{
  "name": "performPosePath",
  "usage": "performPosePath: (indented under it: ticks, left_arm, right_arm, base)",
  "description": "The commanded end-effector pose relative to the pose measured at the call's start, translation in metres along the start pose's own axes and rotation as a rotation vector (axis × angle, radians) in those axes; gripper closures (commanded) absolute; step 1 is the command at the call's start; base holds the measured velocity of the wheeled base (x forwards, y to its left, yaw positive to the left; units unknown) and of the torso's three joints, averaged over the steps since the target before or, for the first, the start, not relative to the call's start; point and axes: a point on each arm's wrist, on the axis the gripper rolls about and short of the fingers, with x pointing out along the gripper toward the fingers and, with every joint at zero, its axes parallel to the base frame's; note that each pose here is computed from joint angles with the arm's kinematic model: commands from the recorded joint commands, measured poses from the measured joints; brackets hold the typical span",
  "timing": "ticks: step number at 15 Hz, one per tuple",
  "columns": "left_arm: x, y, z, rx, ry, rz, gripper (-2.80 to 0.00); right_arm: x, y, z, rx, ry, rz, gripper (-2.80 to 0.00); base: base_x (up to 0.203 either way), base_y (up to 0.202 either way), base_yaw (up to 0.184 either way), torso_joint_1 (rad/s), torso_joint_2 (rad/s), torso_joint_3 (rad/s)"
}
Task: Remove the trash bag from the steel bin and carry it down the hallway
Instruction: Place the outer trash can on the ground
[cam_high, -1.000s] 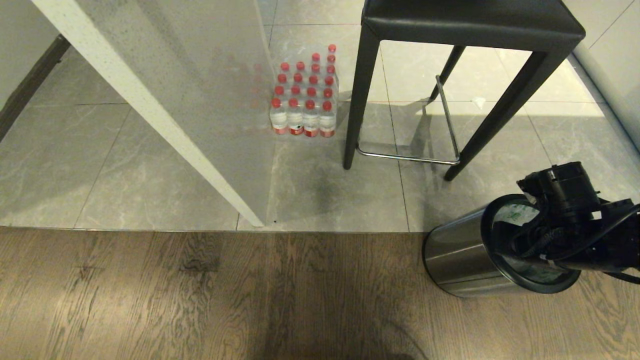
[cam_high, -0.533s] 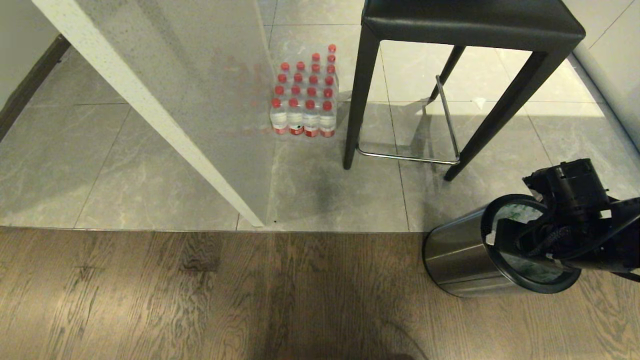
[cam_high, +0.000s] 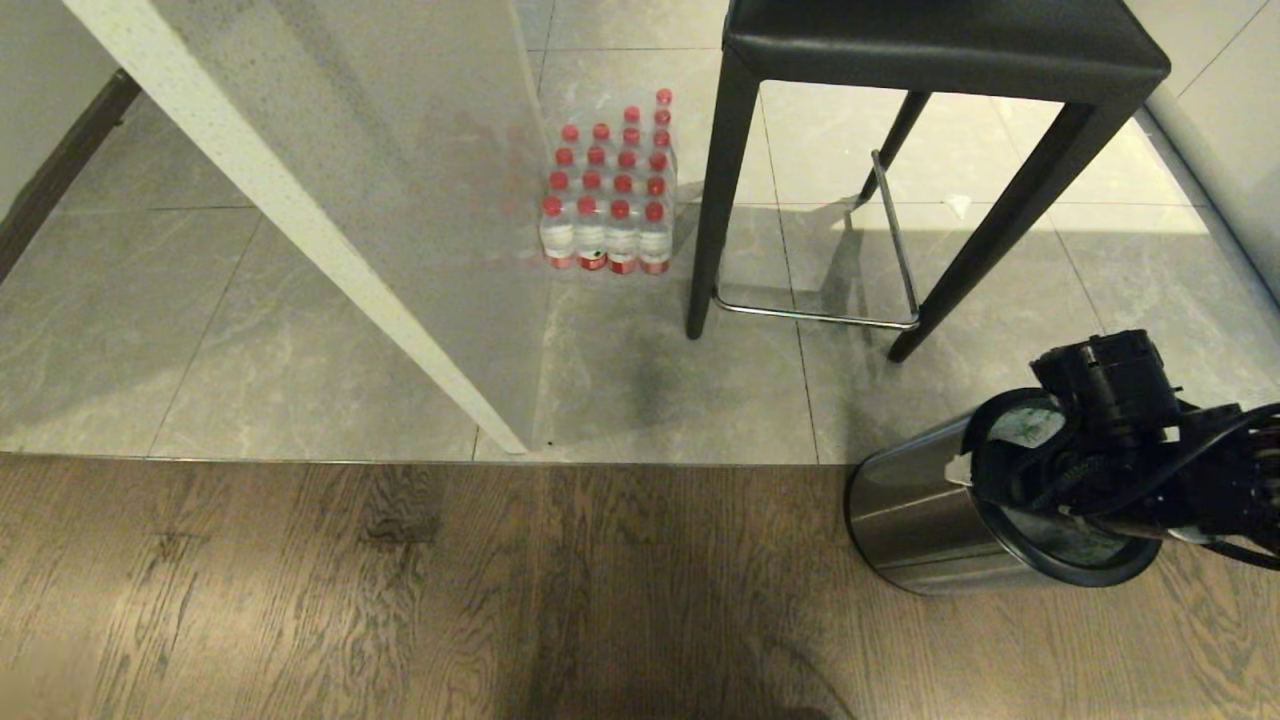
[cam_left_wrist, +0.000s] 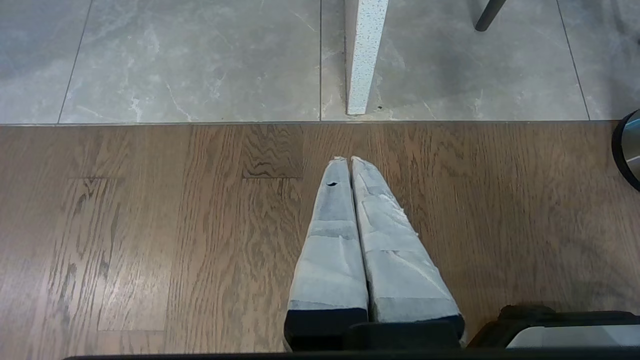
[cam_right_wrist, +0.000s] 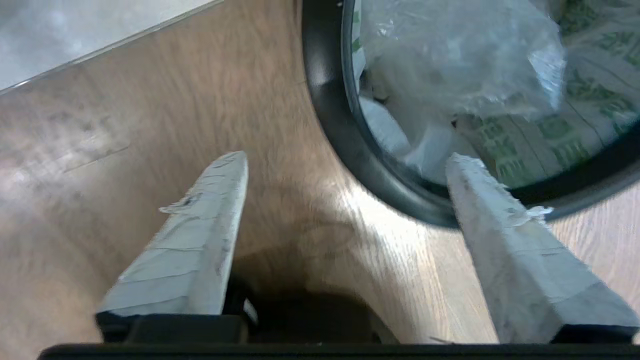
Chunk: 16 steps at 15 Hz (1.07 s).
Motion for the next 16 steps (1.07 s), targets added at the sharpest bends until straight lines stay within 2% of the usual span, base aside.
performPosePath:
  ticks: [1, 12, 13, 16]
  left_arm:
    - [0.000, 0.000, 0.000, 0.000, 0.000, 0.000, 0.00]
    - [0.000, 0.000, 0.000, 0.000, 0.000, 0.000, 0.00]
    - [0.000, 0.000, 0.000, 0.000, 0.000, 0.000, 0.00]
    - [0.000, 0.000, 0.000, 0.000, 0.000, 0.000, 0.00]
  right_arm:
    - [0.025, 0.004, -0.008, -0.014, 0.033, -0.048, -2.80]
    - [0.066, 0.017, -0.013, 0.026, -0.033, -0.029, -2.80]
    - [0.069, 0.018, -0.013, 0.025, -0.045, -0.036, 0.00]
    - [0.068, 0.019, -0.010, 0.019, -0.059, -0.038, 0.00]
  base:
    - [0.000, 0.000, 0.000, 0.000, 0.00, 0.000]
    - [0.000, 0.000, 0.000, 0.000, 0.00, 0.000]
    - [0.000, 0.000, 0.000, 0.000, 0.00, 0.000]
    - [0.000, 0.000, 0.000, 0.000, 0.00, 0.000]
